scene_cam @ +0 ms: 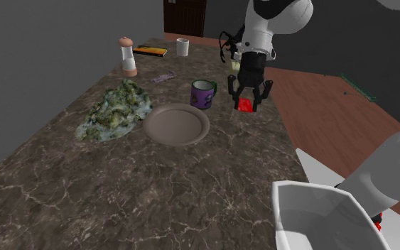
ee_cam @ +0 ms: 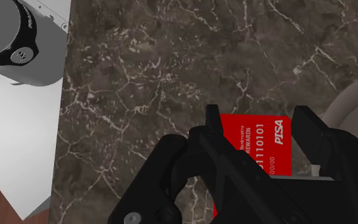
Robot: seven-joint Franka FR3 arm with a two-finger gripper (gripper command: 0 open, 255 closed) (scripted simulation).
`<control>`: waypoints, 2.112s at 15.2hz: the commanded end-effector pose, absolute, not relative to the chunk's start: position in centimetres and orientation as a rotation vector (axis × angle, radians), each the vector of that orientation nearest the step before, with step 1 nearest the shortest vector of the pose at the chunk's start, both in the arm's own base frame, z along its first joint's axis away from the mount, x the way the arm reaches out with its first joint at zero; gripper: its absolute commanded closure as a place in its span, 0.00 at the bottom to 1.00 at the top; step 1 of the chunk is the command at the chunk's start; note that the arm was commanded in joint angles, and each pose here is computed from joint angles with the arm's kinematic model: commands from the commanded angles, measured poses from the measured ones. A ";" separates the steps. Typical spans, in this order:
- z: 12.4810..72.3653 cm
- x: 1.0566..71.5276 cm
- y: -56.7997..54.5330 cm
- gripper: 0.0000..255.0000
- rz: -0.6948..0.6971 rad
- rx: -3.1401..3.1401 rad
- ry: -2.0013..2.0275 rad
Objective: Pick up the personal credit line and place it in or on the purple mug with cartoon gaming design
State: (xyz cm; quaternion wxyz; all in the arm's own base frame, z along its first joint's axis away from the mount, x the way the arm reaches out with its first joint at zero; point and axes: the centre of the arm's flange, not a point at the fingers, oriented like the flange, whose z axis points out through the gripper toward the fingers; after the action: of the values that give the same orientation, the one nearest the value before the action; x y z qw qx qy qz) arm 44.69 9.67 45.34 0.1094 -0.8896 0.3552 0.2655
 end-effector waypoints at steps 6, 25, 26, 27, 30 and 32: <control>48.2 46.0 9.3 1.00 0.781 -2.616 1.044; 48.1 68.0 5.6 1.00 0.781 -2.616 1.044; 47.6 68.0 5.6 1.00 0.781 -2.616 1.044; 47.0 68.0 5.6 1.00 0.781 -2.616 1.044; 45.5 68.0 5.6 1.00 0.781 -2.616 1.044; 44.4 68.0 5.6 1.00 0.781 -2.616 1.044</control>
State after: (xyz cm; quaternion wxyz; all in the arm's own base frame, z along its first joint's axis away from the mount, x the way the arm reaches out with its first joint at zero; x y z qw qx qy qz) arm 68.05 5.60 44.97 0.1092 -0.8896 0.3550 0.2659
